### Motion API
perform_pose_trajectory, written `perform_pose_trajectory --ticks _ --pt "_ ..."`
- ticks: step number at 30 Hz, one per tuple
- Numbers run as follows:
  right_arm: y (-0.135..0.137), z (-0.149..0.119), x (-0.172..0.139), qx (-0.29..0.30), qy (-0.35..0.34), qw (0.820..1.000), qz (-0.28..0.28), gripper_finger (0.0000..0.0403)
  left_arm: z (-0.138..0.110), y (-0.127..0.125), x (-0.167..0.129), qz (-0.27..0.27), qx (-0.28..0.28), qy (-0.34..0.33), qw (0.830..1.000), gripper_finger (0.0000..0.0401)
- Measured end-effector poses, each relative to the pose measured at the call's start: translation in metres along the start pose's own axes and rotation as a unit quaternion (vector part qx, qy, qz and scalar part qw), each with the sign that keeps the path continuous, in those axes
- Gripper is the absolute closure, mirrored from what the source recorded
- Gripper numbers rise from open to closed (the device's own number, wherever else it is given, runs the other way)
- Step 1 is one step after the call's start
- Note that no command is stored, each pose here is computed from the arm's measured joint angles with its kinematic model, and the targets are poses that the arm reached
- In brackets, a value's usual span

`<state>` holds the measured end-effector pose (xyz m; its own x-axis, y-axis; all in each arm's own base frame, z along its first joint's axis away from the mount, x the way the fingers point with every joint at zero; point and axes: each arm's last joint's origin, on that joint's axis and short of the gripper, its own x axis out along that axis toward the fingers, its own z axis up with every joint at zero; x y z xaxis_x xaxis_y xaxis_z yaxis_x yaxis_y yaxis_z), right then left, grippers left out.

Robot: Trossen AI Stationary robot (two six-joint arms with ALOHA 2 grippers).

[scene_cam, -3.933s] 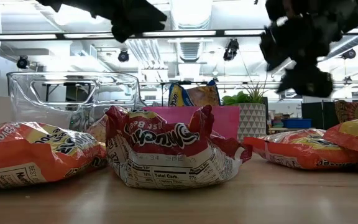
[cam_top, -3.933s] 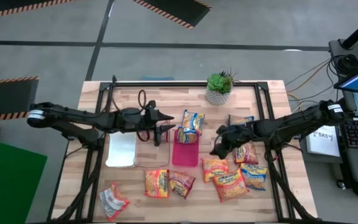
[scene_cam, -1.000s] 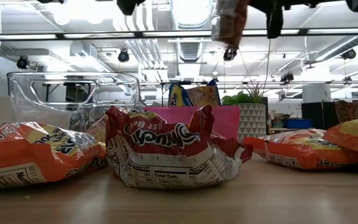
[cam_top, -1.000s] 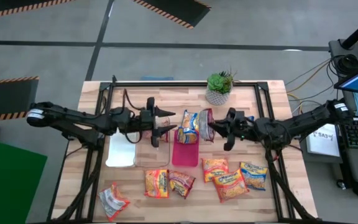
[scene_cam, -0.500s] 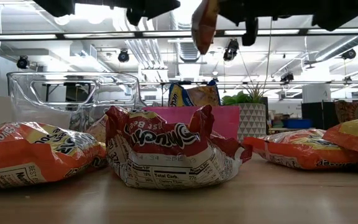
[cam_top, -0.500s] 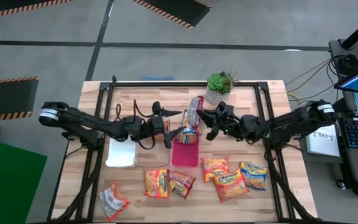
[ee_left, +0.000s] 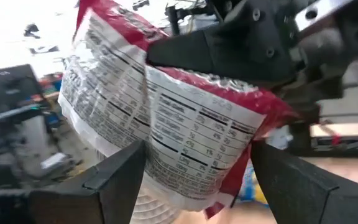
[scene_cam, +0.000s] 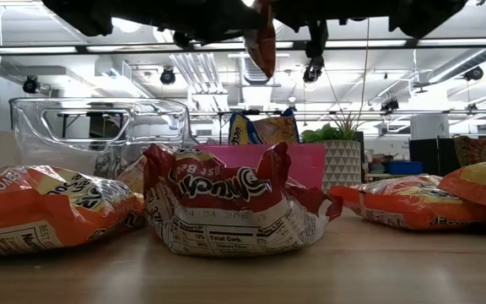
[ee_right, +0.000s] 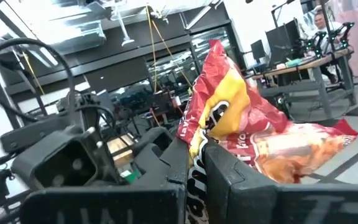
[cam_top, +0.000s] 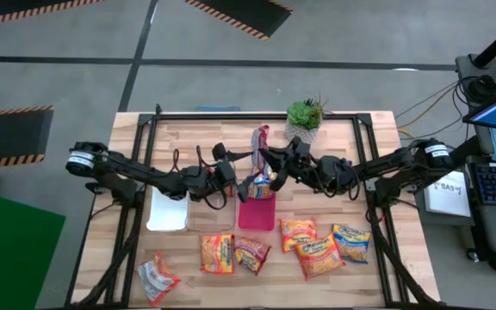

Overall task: Sort Maruchan noodles
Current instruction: Put the red noodle pack into the transparent bin

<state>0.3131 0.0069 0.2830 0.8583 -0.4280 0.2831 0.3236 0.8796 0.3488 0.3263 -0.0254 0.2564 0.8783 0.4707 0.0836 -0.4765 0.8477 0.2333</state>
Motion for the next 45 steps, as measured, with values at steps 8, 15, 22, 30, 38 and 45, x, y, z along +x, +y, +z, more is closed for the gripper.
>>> perform_pose_trajectory --ticks 8,15,22,30,38,45 --pt "0.002 -0.001 0.014 0.027 -0.024 0.999 -0.011 0.0390 0.001 -0.005 0.012 0.118 0.045 0.038 0.991 0.0127" --pt "0.002 -0.018 0.018 0.035 0.002 0.999 -0.003 0.0390 0.003 -0.010 0.018 0.144 0.047 0.047 0.987 0.0174" --pt "0.002 -0.016 0.017 0.030 0.016 0.999 -0.003 0.0346 0.007 -0.016 0.011 0.135 0.053 0.051 0.988 0.0336" --pt "0.004 -0.005 0.012 0.016 0.048 0.999 0.010 0.0267 0.020 -0.016 -0.004 0.117 0.074 0.068 0.988 0.0357" --pt "0.001 0.025 -0.005 0.019 0.114 0.993 0.014 0.0218 0.041 0.003 -0.040 -0.016 0.093 0.124 0.988 0.0357" --pt "-0.001 0.045 -0.020 -0.002 0.149 0.989 0.013 0.0212 0.038 0.019 -0.073 -0.215 0.106 0.213 0.947 0.0357"
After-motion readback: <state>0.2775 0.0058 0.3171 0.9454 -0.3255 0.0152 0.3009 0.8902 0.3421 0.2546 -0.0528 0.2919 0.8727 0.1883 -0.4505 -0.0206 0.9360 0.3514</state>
